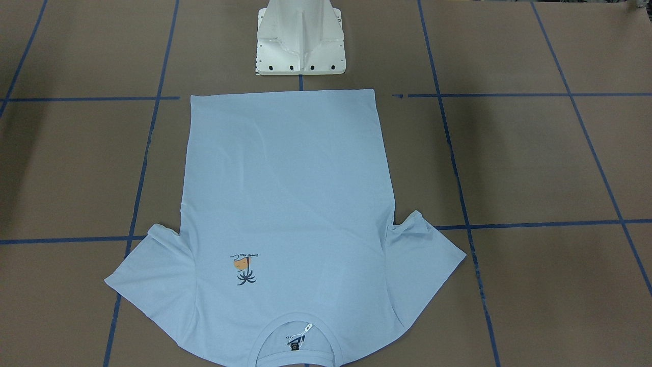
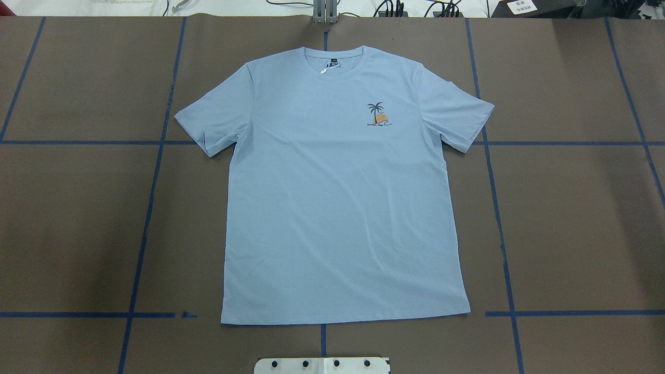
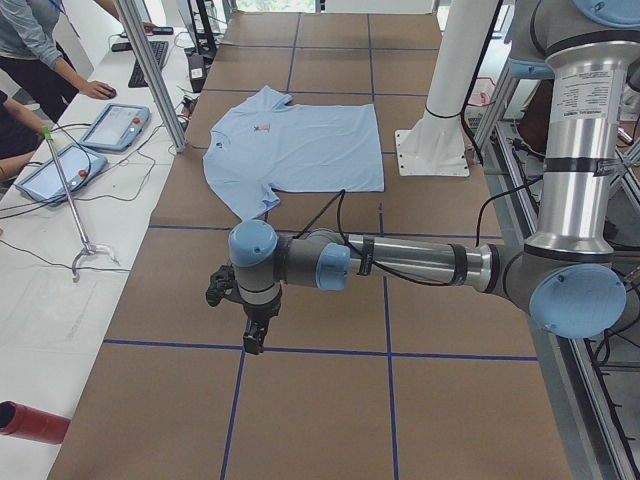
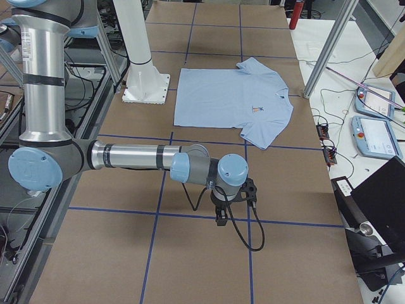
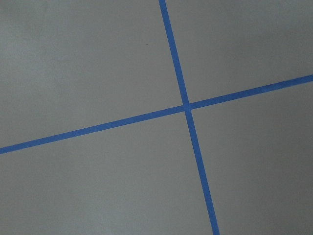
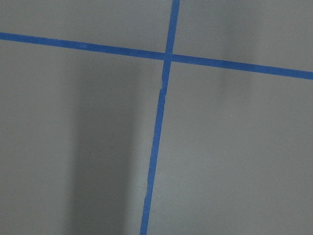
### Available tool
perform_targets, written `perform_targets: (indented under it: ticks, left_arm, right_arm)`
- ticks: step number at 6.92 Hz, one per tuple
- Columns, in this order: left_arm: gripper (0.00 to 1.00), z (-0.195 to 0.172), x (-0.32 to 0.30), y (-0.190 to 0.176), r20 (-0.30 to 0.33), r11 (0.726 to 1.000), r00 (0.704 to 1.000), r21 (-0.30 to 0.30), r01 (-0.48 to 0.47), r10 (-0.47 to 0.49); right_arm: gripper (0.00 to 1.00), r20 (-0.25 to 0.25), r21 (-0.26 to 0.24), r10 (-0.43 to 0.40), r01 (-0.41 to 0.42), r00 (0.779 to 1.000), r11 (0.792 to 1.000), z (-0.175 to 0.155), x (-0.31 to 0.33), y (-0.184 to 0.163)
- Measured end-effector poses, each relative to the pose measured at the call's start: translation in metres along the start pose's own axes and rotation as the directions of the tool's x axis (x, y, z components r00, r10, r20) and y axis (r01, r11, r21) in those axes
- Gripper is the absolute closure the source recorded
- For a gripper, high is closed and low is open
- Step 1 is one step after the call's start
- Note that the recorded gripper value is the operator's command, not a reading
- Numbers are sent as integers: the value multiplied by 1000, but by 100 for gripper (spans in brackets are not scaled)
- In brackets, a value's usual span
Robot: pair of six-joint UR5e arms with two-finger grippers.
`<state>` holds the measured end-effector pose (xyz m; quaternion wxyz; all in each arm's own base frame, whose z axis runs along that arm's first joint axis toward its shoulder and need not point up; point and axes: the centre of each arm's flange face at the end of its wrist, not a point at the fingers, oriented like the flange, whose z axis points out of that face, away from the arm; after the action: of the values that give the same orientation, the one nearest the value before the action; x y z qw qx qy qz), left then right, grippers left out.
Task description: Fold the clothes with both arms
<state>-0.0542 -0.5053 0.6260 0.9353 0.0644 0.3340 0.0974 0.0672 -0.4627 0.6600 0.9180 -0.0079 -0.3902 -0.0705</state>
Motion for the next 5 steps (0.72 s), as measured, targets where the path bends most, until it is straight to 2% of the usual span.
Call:
perform_targets:
  ticks: [3,5]
  left_arm:
    - [0,-6,4,-9,1,1000,1000,13,-8,8]
    - [0,-35,26,-51,4,996,998,75,-56,56]
  right_arm:
    - [0,-5,37,-23,23,1000,999,-19,-14,-23]
    - [0,-12,70,-86,86,996,994,-36,-53,-68]
